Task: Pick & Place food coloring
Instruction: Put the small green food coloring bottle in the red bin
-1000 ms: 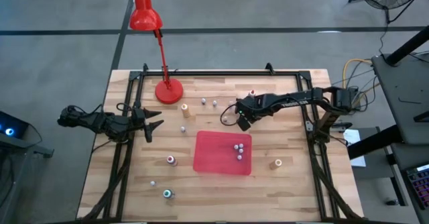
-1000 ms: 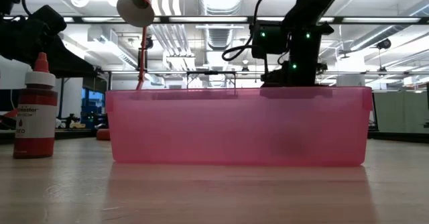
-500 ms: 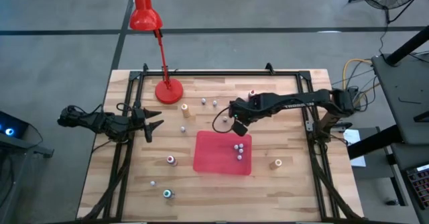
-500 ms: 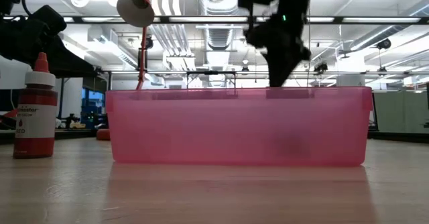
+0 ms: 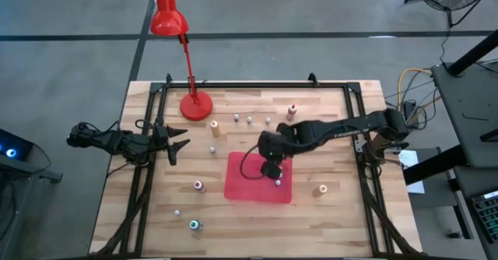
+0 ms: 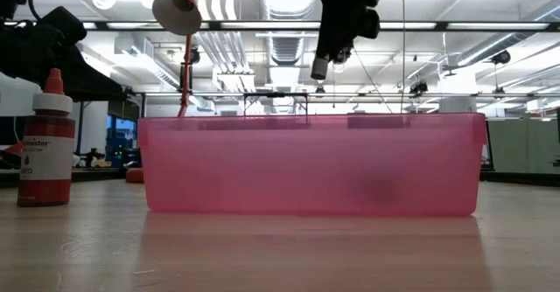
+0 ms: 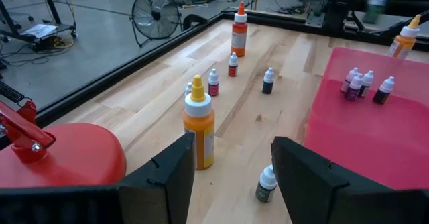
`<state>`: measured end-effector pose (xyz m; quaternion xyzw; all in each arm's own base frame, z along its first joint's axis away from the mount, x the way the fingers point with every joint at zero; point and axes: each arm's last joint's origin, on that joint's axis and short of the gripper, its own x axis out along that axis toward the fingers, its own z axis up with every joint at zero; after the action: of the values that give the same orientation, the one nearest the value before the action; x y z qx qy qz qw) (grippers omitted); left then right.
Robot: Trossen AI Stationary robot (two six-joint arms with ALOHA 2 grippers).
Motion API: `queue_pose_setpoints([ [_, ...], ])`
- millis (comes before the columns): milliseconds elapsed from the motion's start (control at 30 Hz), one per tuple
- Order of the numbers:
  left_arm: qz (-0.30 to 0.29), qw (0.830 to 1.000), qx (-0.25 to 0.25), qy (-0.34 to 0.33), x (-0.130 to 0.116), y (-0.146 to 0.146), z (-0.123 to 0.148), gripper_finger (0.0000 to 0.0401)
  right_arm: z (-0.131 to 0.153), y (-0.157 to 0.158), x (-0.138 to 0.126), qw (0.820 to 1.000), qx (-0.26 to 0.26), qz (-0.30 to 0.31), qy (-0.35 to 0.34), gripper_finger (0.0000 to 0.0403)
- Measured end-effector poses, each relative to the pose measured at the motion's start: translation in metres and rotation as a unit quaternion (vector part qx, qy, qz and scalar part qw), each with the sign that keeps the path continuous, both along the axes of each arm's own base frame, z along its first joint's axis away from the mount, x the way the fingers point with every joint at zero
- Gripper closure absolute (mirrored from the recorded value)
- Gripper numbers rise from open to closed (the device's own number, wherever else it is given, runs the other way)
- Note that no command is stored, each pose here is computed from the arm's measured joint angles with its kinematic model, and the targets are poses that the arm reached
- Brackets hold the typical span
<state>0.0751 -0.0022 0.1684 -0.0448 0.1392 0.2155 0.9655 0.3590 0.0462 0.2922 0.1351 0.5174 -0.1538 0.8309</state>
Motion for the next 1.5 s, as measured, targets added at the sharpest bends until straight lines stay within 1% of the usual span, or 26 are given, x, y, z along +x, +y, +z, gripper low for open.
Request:
queue_pose_setpoints([
  [100,0.000,1.000,0.000,0.000,0.000,0.000,0.000,0.0231,-0.007,0.016,0.004,1.000,0.002,0.018,0.010,0.0346],
  [333,0.000,1.000,0.000,0.000,0.000,0.000,0.000,0.0231,-0.033,0.051,0.009,0.993,-0.012,0.110,0.050,0.0346],
  [567,0.000,1.000,0.000,0.000,0.000,0.000,0.000,0.0231,-0.059,0.071,0.013,0.970,-0.053,0.219,0.089,0.0346],
  [733,0.000,1.000,0.000,0.000,0.000,0.000,0.000,0.0231,-0.071,0.070,0.015,0.953,-0.078,0.272,0.111,0.0346],
  [900,0.000,1.000,0.000,0.000,0.000,0.000,0.000,0.0231,-0.087,0.066,0.017,0.937,-0.096,0.310,0.128,0.0346],
  [1067,0.000,1.000,0.000,0.000,0.000,0.000,0.000,0.0231,-0.097,0.063,0.011,0.914,-0.112,0.358,0.151,0.0346],
  [1133,0.000,1.000,0.000,0.000,0.000,0.000,0.000,0.0231,-0.099,0.064,0.010,0.908,-0.116,0.373,0.154,0.0346],
  [1333,0.000,1.000,0.000,0.000,0.000,0.000,0.000,0.0231,-0.098,0.064,0.012,0.898,-0.124,0.396,0.144,0.0346],
  [1500,0.000,1.000,0.000,0.000,0.000,0.000,0.000,0.0231,-0.098,0.065,0.012,0.883,-0.130,0.428,0.141,0.0346],
])
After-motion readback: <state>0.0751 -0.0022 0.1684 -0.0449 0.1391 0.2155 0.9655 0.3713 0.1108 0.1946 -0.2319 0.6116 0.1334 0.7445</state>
